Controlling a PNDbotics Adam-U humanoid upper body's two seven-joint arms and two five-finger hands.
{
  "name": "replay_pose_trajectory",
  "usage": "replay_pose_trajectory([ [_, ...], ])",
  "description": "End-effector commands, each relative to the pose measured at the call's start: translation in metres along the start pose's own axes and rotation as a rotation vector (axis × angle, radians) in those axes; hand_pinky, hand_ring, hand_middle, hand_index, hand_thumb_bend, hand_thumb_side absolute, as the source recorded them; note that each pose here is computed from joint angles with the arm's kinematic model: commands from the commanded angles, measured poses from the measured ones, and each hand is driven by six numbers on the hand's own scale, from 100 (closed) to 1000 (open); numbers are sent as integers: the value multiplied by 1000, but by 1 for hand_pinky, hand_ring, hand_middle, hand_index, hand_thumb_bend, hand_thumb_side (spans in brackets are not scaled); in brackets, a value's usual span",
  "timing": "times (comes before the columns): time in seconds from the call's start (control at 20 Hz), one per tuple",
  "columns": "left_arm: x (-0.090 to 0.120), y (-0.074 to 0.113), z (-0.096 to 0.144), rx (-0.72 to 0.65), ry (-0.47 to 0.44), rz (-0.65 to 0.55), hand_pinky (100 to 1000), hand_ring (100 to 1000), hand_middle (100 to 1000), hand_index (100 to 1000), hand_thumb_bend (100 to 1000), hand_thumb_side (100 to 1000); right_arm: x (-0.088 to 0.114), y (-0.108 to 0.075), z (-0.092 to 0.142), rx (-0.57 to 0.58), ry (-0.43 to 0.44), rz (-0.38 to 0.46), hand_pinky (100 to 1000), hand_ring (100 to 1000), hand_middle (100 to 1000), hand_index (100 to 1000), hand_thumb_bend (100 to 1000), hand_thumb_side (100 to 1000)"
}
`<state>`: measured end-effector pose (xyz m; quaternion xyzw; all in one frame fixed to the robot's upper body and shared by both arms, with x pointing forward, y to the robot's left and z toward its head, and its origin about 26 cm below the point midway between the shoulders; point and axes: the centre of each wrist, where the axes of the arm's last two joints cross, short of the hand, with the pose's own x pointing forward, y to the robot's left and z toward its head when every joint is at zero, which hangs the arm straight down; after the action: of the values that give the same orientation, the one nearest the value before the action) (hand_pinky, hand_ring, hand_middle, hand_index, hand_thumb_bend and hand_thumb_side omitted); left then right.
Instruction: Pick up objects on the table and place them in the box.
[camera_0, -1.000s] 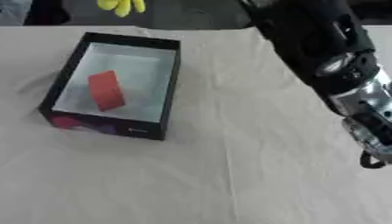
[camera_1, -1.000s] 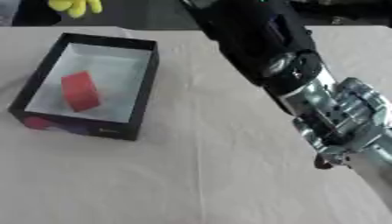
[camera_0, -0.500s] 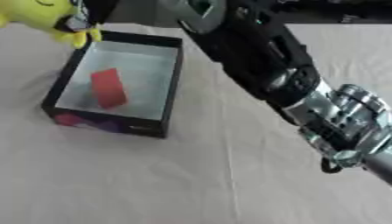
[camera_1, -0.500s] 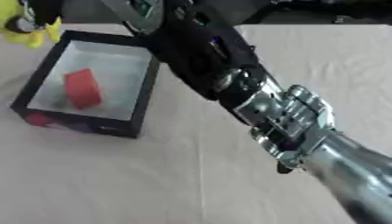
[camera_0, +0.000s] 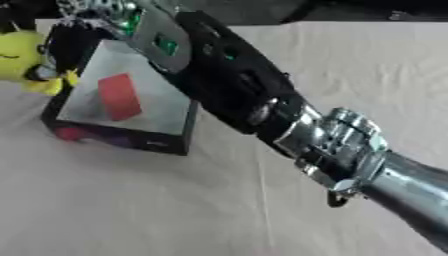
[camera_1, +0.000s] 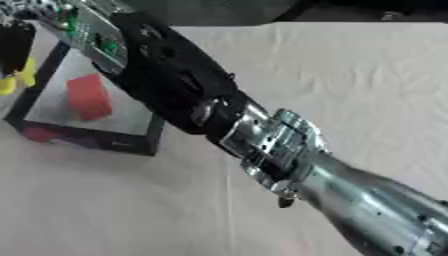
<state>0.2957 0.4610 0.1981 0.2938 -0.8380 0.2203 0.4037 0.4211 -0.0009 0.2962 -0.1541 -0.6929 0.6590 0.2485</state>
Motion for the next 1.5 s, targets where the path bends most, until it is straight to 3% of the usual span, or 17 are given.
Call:
replay_pose_trajectory([
  [0.05, 12, 1, -8, -12, -39, 0, 812, 729, 775, 846, 514, 677, 2, -9, -1, -33, -5, 14, 825, 659, 399, 509, 361, 100],
  [0.85, 7, 8, -4, 0, -29, -24, 812, 727, 774, 845, 518, 677, -5, -11, 7, -54, 24, -20, 825, 657, 397, 508, 360, 100],
  [1.1, 4, 19, -2, 20, -25, -60, 811, 726, 774, 845, 519, 676, -23, -28, 31, -97, 70, -13, 822, 658, 397, 508, 376, 100],
  [1.5, 0, 30, 2, 49, -19, -96, 811, 724, 773, 845, 520, 676, -61, -49, 72, -147, 215, 5, 821, 658, 398, 508, 385, 100],
])
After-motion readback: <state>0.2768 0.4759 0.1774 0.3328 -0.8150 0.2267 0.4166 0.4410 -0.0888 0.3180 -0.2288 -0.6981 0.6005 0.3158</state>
